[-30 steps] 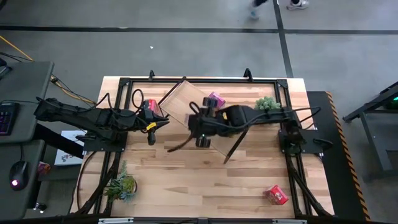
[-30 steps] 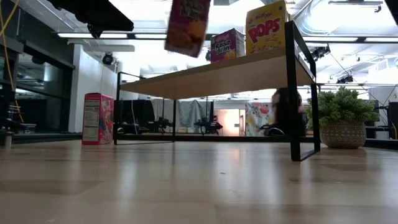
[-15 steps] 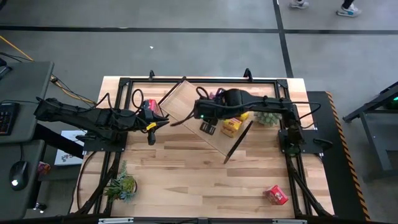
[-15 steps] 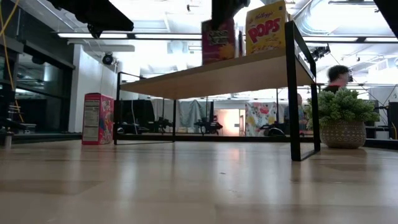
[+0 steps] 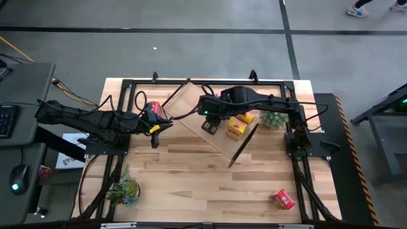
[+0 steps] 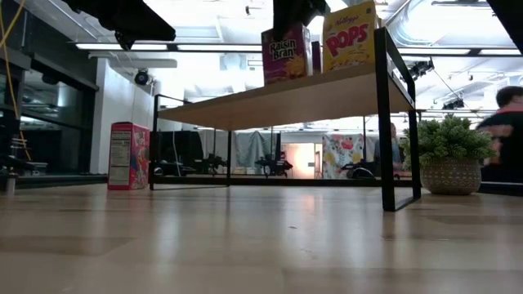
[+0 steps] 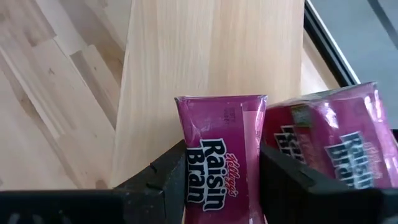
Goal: Stack cereal on shelf
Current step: Put the violet cereal box on the shelf
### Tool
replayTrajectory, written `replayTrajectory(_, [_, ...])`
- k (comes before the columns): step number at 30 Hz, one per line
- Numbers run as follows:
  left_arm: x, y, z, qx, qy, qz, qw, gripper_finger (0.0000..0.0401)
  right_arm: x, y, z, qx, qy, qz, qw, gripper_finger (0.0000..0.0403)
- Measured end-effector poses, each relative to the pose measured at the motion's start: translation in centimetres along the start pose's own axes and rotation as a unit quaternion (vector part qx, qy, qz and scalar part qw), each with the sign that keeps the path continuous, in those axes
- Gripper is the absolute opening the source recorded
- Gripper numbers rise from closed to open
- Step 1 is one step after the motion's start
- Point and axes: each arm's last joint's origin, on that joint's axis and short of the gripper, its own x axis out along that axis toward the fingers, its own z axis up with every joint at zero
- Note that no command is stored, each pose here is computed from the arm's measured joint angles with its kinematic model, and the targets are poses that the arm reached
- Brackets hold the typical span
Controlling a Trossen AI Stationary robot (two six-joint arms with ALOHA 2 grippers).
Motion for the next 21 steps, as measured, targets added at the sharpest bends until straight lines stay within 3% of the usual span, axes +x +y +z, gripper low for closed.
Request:
replayTrajectory(8, [0.00, 0.00, 0.00, 0.000, 0.000, 0.000, 1.000, 0.0047, 0.04, 0.02, 0.14, 0.005, 0.000, 0.015, 1.000, 0.0160])
replayTrajectory(21, [0.00, 0.01, 0.00, 0.000, 0.000, 0.000, 1.000, 0.0047, 0.28, 0.10, 0.79, 0.037, -0.027, 0.018, 0.999, 0.0266])
